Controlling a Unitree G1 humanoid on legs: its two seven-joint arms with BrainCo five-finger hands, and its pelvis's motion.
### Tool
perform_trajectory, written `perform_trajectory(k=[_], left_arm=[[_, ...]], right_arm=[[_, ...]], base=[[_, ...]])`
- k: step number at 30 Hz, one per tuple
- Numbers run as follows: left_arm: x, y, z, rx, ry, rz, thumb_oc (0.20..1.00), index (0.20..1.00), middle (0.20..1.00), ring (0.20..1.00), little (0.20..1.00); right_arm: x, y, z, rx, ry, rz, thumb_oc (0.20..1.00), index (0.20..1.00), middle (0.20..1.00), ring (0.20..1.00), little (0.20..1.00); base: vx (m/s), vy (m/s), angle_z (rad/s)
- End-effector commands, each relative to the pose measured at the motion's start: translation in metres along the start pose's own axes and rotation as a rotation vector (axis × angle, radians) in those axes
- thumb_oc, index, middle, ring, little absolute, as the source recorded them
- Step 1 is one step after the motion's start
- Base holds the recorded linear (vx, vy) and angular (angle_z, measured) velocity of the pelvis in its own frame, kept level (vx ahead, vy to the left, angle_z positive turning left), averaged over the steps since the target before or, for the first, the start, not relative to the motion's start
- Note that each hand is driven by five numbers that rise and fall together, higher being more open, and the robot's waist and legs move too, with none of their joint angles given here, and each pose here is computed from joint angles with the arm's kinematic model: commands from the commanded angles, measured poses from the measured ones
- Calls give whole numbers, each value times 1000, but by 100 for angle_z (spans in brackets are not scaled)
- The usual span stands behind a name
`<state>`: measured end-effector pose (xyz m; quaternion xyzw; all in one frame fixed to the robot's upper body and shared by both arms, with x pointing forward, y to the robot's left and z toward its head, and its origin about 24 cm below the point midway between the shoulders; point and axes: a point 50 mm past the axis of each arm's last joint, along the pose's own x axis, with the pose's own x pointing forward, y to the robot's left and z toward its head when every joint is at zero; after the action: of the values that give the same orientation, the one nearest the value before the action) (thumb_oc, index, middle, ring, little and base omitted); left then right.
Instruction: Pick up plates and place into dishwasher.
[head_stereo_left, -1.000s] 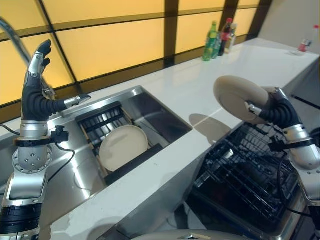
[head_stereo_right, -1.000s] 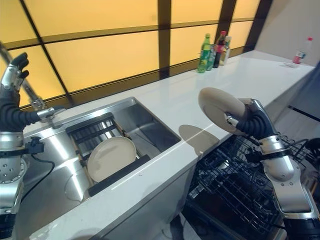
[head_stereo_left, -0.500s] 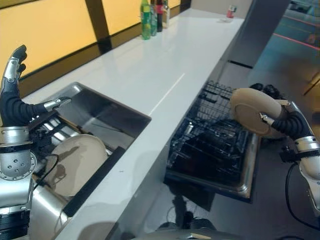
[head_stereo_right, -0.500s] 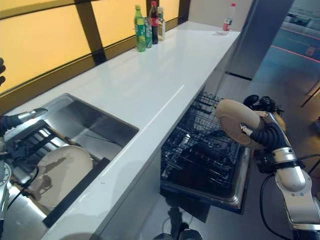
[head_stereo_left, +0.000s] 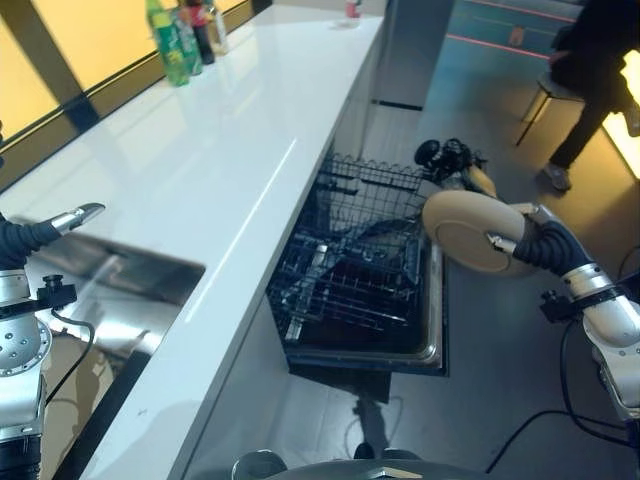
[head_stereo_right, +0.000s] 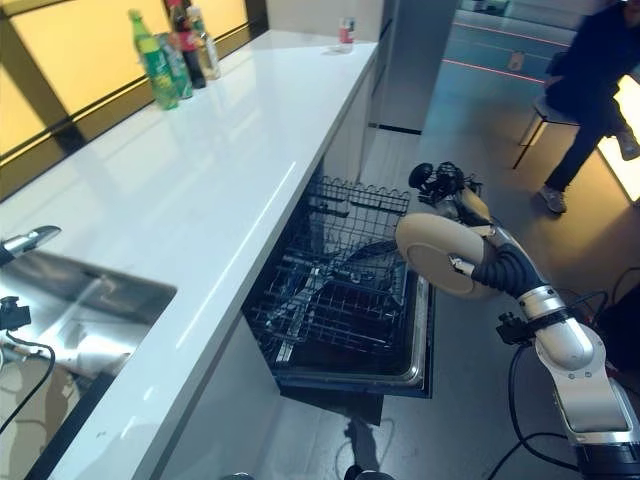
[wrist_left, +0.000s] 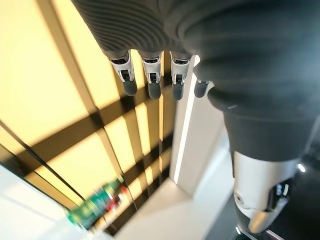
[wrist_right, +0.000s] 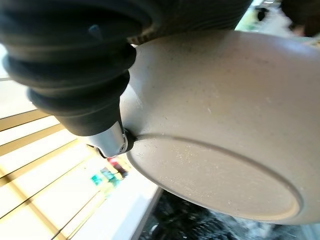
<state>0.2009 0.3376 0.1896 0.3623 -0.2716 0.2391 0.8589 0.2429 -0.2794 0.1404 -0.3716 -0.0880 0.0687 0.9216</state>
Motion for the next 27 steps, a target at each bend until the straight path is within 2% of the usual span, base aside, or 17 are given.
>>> perform_trajectory(k=[1,7,11,27], left_arm=[[3,6,16,23,-84,46,1000,1000,1000,1000,1000],[8,8,12,25,-70,56,1000,1000,1000,1000,1000],[13,3,13,24,-80,30,1000,1000,1000,1000,1000],[15,-3,17,6,-99,-32,1000,1000,1000,1000,1000]], right_arm=[[14,-6,8,40,-51,57,200,200,200,200,200],[2,19,-22,139,26,164,200,200,200,200,200],[3,20,-32,163,41,179,200,200,200,200,200],[22,29,-23,257,-32,192,200,200,200,200,200]], base=[[210,145,-69],[131,144,-32],[104,86,33],[34,15,19]])
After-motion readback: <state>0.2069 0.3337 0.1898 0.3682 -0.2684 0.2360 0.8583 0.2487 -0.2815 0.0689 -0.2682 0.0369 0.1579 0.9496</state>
